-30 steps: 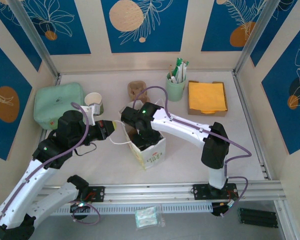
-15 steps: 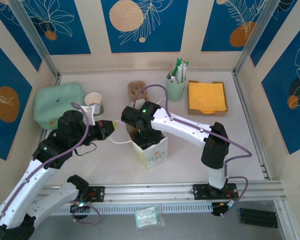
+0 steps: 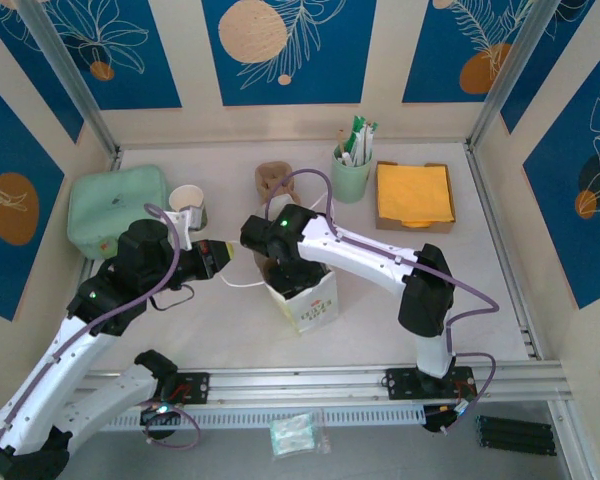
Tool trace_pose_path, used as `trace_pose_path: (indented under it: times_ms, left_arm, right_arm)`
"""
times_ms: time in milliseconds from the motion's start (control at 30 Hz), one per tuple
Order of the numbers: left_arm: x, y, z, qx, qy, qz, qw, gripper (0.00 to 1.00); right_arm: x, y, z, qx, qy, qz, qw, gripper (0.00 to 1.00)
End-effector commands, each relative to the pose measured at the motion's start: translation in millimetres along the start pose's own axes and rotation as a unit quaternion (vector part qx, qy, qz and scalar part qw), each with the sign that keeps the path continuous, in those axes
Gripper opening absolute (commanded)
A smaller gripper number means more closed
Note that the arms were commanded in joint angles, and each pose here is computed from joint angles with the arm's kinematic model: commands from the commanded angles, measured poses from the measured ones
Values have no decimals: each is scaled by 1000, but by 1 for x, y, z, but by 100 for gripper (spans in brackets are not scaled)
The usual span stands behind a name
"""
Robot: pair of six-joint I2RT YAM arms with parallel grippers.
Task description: Pack the takeout coffee
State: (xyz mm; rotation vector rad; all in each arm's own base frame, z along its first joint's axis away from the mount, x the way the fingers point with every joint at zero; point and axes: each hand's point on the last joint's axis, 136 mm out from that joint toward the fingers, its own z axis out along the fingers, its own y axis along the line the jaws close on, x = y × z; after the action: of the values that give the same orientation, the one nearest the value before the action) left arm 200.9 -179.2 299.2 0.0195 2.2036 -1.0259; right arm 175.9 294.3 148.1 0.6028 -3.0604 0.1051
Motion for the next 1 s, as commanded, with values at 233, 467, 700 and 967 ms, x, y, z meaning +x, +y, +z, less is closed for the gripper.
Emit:
trace_pose_path:
  times_ms: [233,467,700,967]
  left_arm:
    - [-15,-23,-10,31,-17,7,999,0]
    - [-16,-24,-10,32,-16,6,999,0]
    - [-16,-25,-6,34,-11,4,999,0]
    - [-15,-22,-3,29,-8,1,1000,0]
  right_arm:
    - [-13,-9,-24,-30,-34,26,999,56]
    - [-17,-12,-33,-51,-49,38,997,56]
    - [-17,-15,-13,-26,-26,28,999,56]
    - [-19,-12,8,5,-6,-1,1000,56]
